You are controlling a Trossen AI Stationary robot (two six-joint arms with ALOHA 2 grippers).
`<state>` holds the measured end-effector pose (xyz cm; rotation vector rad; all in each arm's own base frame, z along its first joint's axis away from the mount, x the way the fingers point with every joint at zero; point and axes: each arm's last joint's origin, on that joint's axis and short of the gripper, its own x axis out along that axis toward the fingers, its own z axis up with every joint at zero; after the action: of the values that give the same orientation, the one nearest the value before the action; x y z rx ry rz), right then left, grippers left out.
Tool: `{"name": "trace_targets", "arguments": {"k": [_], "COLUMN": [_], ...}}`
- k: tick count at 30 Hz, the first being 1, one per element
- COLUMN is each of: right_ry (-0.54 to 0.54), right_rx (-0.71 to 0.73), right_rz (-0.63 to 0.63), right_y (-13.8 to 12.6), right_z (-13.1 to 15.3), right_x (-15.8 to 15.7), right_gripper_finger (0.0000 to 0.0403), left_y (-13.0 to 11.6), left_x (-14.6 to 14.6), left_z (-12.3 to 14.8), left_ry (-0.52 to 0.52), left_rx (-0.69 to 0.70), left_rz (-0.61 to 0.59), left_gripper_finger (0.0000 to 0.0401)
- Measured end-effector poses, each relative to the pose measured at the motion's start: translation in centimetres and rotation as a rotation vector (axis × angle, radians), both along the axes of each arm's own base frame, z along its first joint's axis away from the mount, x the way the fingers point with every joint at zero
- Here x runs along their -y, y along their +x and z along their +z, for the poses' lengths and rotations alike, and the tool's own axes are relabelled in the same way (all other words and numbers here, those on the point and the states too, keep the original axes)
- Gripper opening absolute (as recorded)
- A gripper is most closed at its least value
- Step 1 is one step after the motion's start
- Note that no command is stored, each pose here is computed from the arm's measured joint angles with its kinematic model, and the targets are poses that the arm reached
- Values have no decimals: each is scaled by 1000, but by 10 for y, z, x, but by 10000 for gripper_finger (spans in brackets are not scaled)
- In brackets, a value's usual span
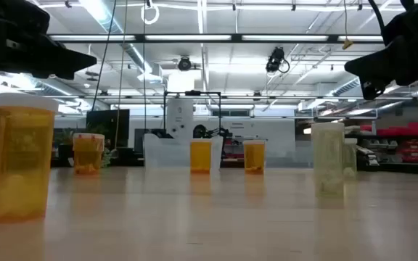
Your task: Pick and place medicine bottles into bin by pill shape (circle, oval)
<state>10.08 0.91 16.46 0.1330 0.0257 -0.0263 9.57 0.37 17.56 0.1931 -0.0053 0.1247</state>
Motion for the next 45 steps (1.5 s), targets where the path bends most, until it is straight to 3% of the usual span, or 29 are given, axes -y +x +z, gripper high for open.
{"name": "trace_targets", "arguments": {"k": [45], "right_ry": [0], "right_rx": [0], "right_rz": [0], "right_y": [0], "right_z": [0], "right_x": [0], "right_gripper_finger": [19], "left_y": [0], "left_x": [0], "left_z": [0], "left_ry": [0], "left_rx": [0], "left_rz": [0], "left_gripper_finger": [31]}}
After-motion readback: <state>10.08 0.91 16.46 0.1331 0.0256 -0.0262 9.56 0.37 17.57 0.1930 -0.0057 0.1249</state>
